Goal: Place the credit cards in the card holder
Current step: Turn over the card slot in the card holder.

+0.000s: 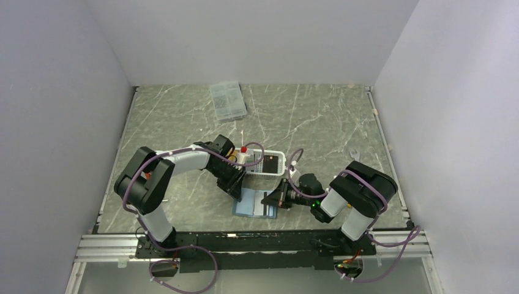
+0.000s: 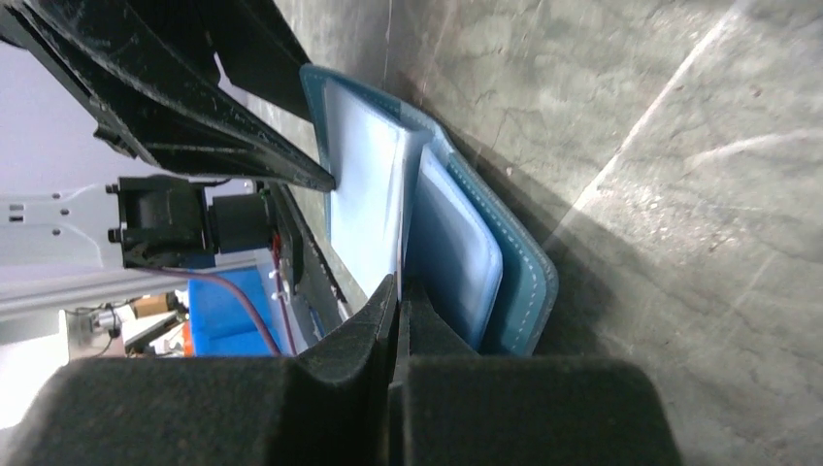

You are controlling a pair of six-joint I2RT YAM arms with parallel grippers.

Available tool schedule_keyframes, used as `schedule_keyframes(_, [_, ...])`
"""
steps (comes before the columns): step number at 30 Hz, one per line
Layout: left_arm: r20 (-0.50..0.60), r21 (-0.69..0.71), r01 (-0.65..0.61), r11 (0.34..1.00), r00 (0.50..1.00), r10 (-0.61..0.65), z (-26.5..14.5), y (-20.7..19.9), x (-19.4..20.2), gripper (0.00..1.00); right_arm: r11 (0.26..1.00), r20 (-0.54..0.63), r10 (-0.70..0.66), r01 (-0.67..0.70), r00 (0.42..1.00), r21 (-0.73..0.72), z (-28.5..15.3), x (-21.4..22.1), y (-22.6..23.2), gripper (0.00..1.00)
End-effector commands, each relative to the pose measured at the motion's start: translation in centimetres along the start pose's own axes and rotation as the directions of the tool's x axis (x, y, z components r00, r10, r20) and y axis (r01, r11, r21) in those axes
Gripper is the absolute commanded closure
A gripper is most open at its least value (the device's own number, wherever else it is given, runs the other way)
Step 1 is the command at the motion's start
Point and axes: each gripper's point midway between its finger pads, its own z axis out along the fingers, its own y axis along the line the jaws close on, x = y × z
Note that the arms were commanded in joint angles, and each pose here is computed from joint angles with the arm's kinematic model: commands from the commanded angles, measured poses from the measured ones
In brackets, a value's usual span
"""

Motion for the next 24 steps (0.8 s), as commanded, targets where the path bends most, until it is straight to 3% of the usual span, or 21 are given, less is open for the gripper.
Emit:
schedule_keyframes(1, [-0.024, 0.003, -0.017, 1.000, 1.000, 0.017, 0.8, 0.1, 0.6, 0.58, 1.000, 0.114, -0.019, 0.020, 0.993, -0.009, 0.5, -2.3, 0.6, 1.00])
schedule_keyframes(24, [-0.048, 0.037, 0.039, 0.999, 0.998, -0.037, 1.4, -0.1, 1.1, 0.58, 0.997, 0.237, 0.000, 0.018, 0.972, -0.074, -1.5, -2.9, 2.1, 1.00])
